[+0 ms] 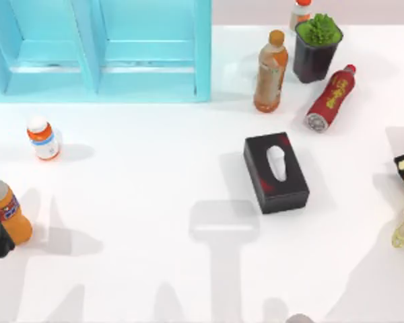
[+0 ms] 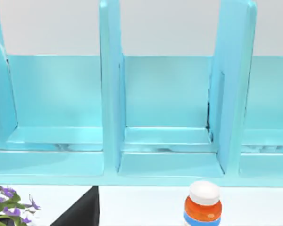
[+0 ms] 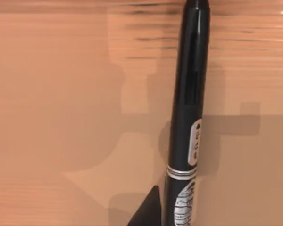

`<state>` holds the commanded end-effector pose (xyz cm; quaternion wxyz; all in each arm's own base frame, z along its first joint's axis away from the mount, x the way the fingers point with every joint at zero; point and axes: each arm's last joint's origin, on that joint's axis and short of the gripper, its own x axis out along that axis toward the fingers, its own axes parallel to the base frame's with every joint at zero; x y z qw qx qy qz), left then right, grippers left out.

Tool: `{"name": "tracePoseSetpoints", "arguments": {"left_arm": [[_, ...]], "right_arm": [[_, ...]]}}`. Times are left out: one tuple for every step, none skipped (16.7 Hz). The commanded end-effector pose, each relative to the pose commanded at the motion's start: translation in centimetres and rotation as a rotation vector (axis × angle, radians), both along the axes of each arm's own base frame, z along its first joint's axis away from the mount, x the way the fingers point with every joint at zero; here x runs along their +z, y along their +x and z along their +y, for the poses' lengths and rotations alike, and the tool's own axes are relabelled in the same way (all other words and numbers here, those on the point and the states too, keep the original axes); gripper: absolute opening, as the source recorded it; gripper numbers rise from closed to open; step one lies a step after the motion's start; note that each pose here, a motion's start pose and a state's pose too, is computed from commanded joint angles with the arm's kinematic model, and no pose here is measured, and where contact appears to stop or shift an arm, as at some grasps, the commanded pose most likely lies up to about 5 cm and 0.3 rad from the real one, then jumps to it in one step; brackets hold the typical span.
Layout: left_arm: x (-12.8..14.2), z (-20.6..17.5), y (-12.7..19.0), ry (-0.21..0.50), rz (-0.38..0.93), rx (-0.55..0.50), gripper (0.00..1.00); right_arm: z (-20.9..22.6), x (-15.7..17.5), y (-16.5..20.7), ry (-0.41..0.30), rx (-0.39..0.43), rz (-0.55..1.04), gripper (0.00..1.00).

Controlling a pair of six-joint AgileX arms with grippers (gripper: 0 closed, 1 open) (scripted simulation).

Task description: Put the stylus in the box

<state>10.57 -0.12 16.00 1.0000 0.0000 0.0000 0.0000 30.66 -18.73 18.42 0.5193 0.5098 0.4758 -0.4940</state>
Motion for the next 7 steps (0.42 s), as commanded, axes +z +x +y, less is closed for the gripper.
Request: {"name": "tracePoseSetpoints", "arguments": {"left_arm": [[0.00,0.00,0.00,0.000,0.000,0.000,1.00],[0.00,0.00,0.00,0.000,0.000,0.000,1.00],[0.00,0.00,0.00,0.000,0.000,0.000,1.00],[0.00,0.00,0.00,0.000,0.000,0.000,1.00],[0.00,0.00,0.00,0.000,0.000,0.000,1.00],[0.00,0.00,0.00,0.000,0.000,0.000,1.00],[0.00,0.00,0.00,0.000,0.000,0.000,1.00]], "right_arm": [[0.00,0.00,0.00,0.000,0.000,0.000,0.98],[0.00,0.00,0.00,0.000,0.000,0.000,1.00],[0.00,0.00,0.00,0.000,0.000,0.000,1.00],[0.00,0.00,0.00,0.000,0.000,0.000,1.00],[0.00,0.00,0.00,0.000,0.000,0.000,1.00],[0.00,0.00,0.00,0.000,0.000,0.000,1.00],[0.00,0.00,0.00,0.000,0.000,0.000,1.00]]}}
